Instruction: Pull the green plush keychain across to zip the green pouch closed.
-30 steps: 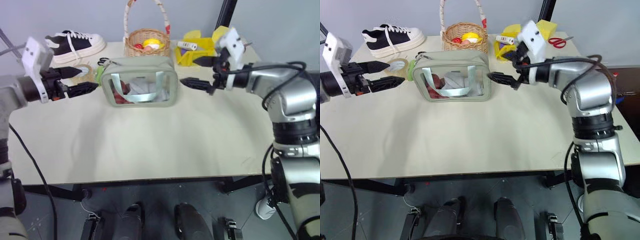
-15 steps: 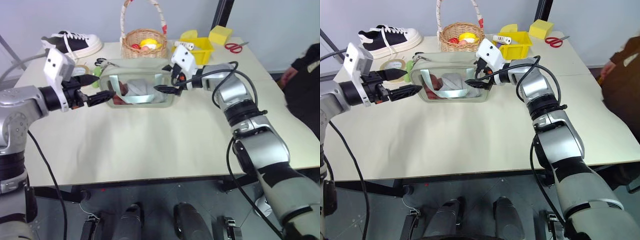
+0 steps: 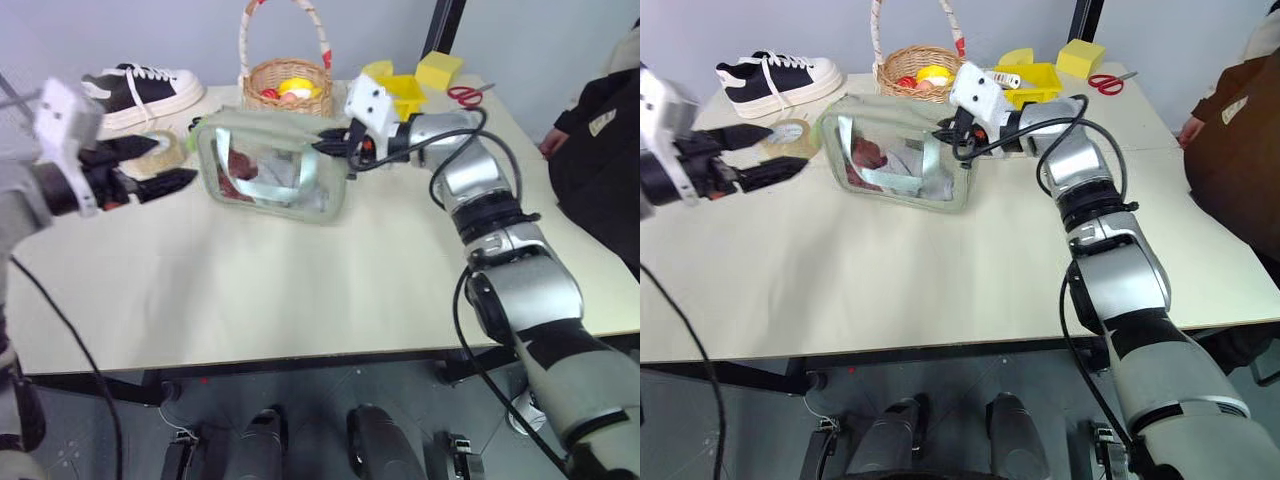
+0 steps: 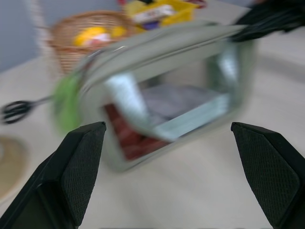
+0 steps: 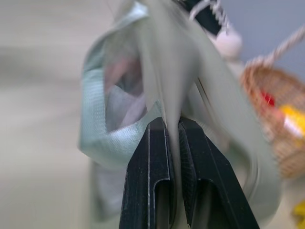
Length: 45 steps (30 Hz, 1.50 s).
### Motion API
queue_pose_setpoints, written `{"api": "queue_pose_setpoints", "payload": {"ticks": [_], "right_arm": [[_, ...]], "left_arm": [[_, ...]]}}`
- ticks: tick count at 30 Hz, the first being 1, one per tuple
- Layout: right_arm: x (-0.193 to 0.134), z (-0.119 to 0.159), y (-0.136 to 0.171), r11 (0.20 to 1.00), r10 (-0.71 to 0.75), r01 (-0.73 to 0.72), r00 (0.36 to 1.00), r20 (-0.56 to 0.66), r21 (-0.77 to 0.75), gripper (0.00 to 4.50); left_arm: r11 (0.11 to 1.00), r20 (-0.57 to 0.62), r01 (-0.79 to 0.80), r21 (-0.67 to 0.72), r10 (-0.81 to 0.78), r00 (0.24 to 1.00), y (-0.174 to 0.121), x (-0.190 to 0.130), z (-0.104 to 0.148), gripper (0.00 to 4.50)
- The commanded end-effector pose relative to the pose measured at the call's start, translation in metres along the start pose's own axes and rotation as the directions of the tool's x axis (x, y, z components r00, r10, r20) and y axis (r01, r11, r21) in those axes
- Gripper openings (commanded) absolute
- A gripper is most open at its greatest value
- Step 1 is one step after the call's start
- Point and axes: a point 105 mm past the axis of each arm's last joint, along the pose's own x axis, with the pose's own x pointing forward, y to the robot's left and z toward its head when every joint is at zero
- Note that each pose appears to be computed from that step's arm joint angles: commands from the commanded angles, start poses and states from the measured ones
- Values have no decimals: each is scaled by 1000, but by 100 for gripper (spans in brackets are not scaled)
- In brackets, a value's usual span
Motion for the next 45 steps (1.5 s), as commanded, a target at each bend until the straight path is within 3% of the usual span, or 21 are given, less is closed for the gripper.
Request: {"api": "queue_pose_setpoints", "payload": {"ticks": [1,8,13,24,28,33,38,41,43,45], "right_arm": [[-17,41,16,992,108,-96,984,143,-87,4],[-28,-2,54,975,208,-203,977,42,-94,4],[-45,-34,41,979,157,-164,985,-67,-120,4],[-62,-20,28,978,157,-161,987,-45,-134,4],[-54,-17,45,976,191,-192,981,-14,-102,4],[-50,-12,52,980,185,-185,983,-6,-80,4],[-49,-12,52,983,171,-172,985,-15,-67,4],[-49,-12,52,984,167,-168,986,-17,-58,4],[-48,-11,52,985,166,-166,986,-14,-50,0],[-48,-11,53,985,164,-165,986,-12,-46,0]], "left_arm": [[999,32,-14,47,12,999,4,-12,14,450],[999,28,18,43,-19,999,-4,-6,8,450],[999,20,23,26,-23,1000,-3,-4,2,450],[999,14,39,10,-39,999,-3,3,-4,450],[1000,-70,20,18,-18,997,3,3,-27,450],[996,-145,52,-72,-62,988,1,2,-61,450],[974,-109,121,-193,-144,984,-15,15,-72,450],[972,-114,136,-193,-159,981,-23,25,-79,450],[971,-103,139,-196,-162,981,-25,31,-78,392],[970,-92,141,-200,-162,983,-25,33,-75,307]]}}
